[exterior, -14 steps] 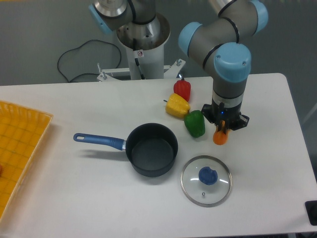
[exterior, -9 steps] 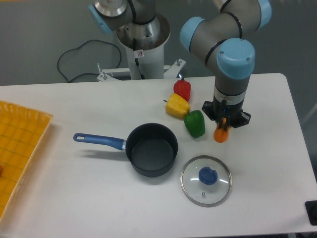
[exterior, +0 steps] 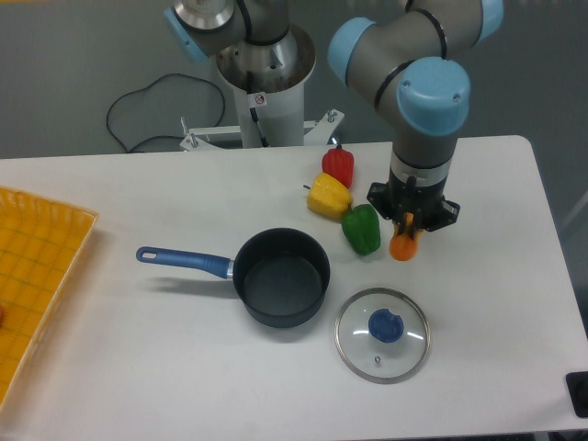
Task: Place the long bread in the pot
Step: 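Lift the held orange bread with the gripper away from the peppers, then move the gripper with the bread over the saucepan and lower it in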
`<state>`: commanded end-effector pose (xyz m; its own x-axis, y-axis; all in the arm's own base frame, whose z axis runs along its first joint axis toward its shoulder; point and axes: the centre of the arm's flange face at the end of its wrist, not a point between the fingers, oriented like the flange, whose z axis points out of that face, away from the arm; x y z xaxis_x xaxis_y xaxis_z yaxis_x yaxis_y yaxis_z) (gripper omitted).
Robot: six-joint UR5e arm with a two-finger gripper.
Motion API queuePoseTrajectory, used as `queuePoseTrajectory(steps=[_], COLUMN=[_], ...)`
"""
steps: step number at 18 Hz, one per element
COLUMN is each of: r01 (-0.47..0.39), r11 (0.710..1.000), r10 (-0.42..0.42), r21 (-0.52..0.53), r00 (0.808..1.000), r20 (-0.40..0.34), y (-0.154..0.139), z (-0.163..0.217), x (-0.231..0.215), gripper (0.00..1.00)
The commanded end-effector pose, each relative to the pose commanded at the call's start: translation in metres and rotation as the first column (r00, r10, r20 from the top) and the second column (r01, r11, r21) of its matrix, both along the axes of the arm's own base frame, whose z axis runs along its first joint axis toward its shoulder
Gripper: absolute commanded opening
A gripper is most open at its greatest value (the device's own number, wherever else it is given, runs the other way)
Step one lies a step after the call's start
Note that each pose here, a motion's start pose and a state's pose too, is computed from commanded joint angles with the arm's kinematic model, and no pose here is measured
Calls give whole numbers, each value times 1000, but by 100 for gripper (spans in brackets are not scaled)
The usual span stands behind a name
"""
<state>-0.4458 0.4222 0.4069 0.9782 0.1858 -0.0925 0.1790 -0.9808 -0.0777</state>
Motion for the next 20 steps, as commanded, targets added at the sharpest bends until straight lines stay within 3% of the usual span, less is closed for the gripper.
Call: queuePoseTrajectory(steps=[9,14,20], r01=[-130,-80,8], r11=[976,955,947], r10=[126,72,-12], r21=[173,285,322], r00=[991,997,1000], r20=[36,38,12], y=[21,49,81], z=[38,47,52], x=[34,53,89], gripper=[23,24,24])
